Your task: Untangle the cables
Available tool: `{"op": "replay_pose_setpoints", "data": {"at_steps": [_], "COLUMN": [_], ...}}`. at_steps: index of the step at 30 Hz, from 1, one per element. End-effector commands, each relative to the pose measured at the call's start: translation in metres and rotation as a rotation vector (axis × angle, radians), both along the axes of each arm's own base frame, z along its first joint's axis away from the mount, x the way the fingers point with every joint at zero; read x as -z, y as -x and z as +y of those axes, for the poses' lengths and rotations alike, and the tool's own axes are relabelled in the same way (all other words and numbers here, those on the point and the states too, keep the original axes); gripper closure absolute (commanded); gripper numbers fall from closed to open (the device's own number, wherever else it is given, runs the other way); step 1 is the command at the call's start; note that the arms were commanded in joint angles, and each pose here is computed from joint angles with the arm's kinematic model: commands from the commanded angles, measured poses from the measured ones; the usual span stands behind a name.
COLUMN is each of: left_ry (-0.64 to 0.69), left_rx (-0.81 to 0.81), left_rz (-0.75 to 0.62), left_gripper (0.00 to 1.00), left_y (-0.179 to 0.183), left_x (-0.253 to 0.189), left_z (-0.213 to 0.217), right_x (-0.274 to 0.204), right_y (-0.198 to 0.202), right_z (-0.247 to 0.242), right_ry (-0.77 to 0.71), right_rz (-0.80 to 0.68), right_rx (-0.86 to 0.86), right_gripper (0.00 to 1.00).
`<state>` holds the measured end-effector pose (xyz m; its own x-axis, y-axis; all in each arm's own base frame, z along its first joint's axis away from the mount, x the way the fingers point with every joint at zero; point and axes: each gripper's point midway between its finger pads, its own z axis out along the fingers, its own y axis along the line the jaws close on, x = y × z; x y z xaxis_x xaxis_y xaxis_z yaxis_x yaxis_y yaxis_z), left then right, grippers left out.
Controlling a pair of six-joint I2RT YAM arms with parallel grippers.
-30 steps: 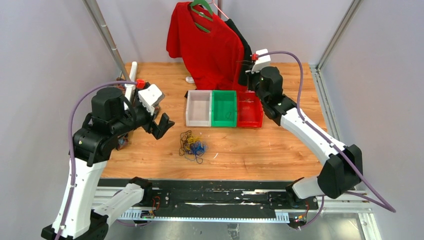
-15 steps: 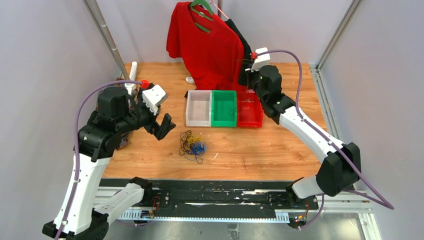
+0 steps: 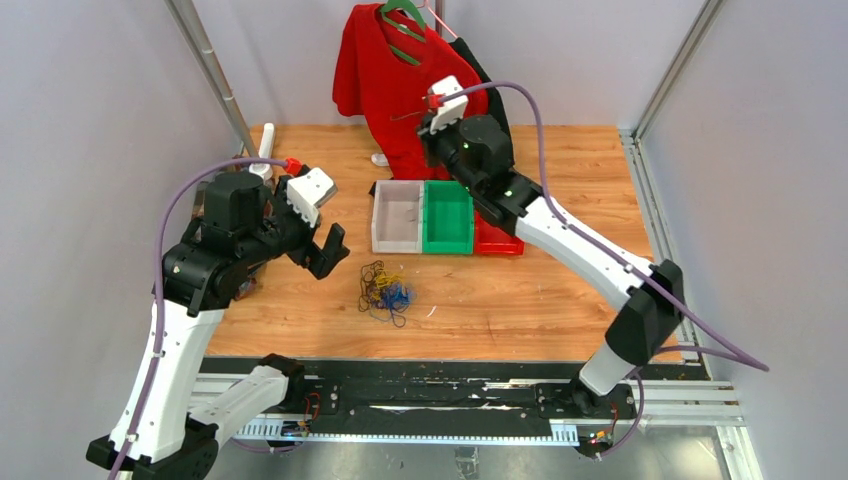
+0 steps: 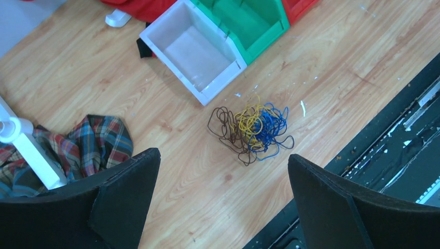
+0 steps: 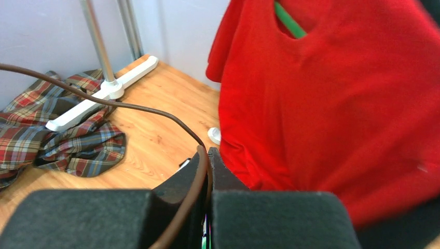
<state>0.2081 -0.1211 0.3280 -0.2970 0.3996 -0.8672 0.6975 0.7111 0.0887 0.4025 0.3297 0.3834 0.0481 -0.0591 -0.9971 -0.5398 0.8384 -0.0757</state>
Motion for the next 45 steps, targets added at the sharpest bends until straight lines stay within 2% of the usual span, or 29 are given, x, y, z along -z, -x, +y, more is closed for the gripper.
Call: {"op": "replay_pose_setpoints", "data": {"at_steps": [1,8,16,25,30,35,40,42,45], "left_ry": [-0.015,-0.025,-0.02,-0.017,-0.014,-0.017,-0.02,-0.019,-0.02], "left_rx": [-0.038,-0.054,-0.048,-0.039,-0.038,-0.024,-0.02,-0.021,-0.02], "left_rz": [0.033,0.026,0.01,0.003,-0.004,0.001,-0.007,-0.009,-0.018], "left_gripper": [0.02,0.02,0.02,0.02,0.02,0.02,0.02,0.02,0.02], "left_y": [0.003,0.002,0.007,0.008,0.009,0.01,0.011,0.011,0.01], "left_x": [0.007,0.007,0.005,0.003,0.001,0.004,0.004,0.002,-0.001], "left_z": [0.006,0.009,0.01,0.01,0.01,0.008,0.009,0.009,0.009], "right_x": [0.016,0.075,0.117,0.122,0.161,0.215,0.247,0.253,0.264], "right_y": [-0.01,-0.04,-0.066,-0.086,-0.09,-0.079,-0.066,-0.064,-0.058], "right_z": [0.032,0.062,0.079,0.09,0.093,0.089,0.088,0.088,0.083], "right_ry": [0.021,0.083,0.203,0.27,0.311,0.318,0.329,0.339,0.34], "right_rz": [0.028,0.086,0.1,0.052,0.129,0.265,0.366,0.401,0.443], "right_rx": [-0.053,-0.06,-0.055,-0.059,-0.059,-0.064,-0.09,-0.089,-0.075], "right_gripper": [0.99,1.0,0.99,1.0,0.99,0.99,0.99,0.96,0.76]}}
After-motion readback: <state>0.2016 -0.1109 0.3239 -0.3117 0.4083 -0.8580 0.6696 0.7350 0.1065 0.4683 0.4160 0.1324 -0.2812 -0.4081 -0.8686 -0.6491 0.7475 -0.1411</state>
